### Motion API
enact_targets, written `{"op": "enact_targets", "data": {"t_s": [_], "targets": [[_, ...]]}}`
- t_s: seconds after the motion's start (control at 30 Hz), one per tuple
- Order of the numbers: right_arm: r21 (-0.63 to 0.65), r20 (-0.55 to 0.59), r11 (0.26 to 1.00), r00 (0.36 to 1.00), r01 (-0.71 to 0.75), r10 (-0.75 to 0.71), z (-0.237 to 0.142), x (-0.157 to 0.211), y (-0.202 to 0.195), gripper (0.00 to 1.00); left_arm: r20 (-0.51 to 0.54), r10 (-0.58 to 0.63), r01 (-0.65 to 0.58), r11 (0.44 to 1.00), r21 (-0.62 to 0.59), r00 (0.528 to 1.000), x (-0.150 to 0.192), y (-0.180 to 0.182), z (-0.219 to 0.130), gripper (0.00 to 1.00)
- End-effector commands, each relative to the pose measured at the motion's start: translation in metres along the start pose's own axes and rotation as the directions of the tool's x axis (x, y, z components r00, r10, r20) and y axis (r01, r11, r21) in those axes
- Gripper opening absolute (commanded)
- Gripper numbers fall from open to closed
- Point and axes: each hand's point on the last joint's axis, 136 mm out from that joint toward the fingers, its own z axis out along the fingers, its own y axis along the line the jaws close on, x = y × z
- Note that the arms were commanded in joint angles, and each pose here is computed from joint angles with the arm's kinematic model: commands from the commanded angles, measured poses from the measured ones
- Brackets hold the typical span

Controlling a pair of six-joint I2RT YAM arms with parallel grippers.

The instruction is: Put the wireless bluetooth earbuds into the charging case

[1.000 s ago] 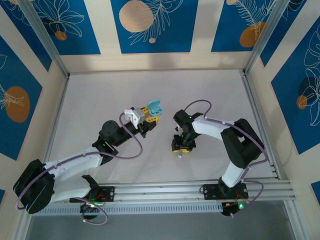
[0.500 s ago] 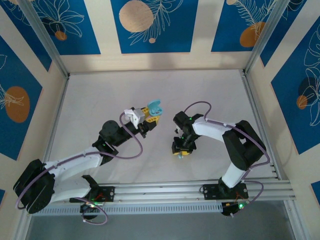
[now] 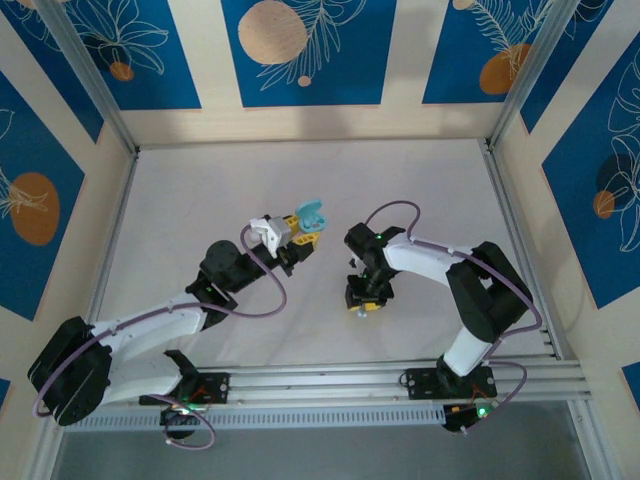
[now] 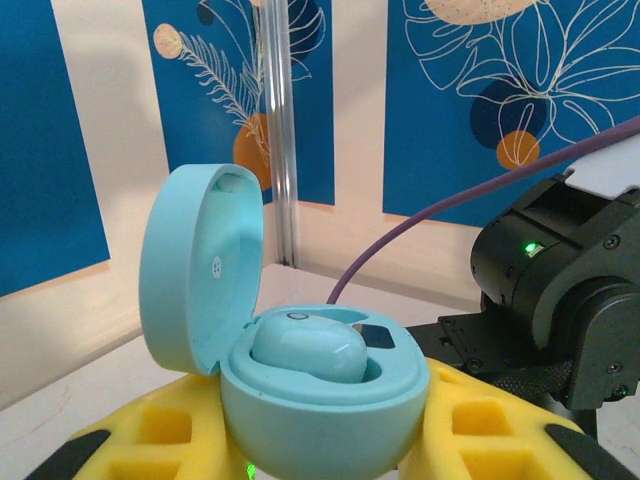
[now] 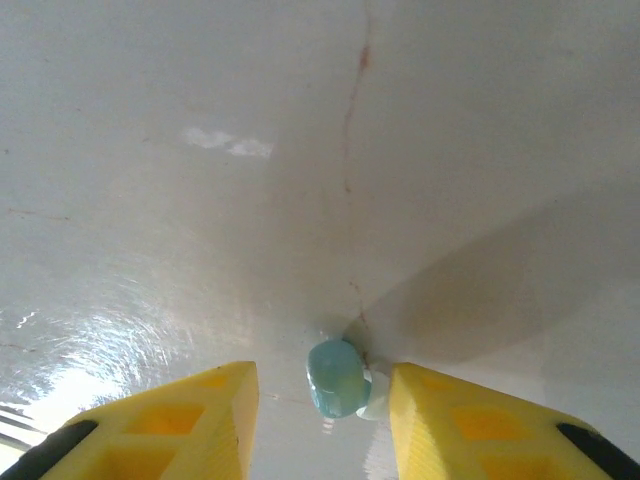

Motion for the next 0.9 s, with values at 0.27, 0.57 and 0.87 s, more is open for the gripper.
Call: {"op": "enact_targets", "data": {"t_s": [0.27, 0.57, 0.87], "targets": [[0.105, -0.043, 0.989, 0.994, 0.105, -0.101, 0.005, -0.001, -0.004, 0.37, 0.051, 0.001, -0.001, 1.0, -0.003, 0.999, -0.016, -0.002, -0.002, 0.19], [0.114, -0.078, 0.985, 0.99, 0.13, -0.121, 0.014, 0.003, -0.002, 0.3, 0.048, 0.0, 0.0, 1.0, -0.007, 0.999, -0.015, -0.002, -0.003, 0.2], [0.116, -0.092, 0.985, 0.988, 0.131, -0.121, 0.012, 0.01, -0.001, 0.28, 0.044, 0.0, 0.001, 1.0, -0.011, 0.999, -0.014, -0.001, -0.003, 0.2]]}}
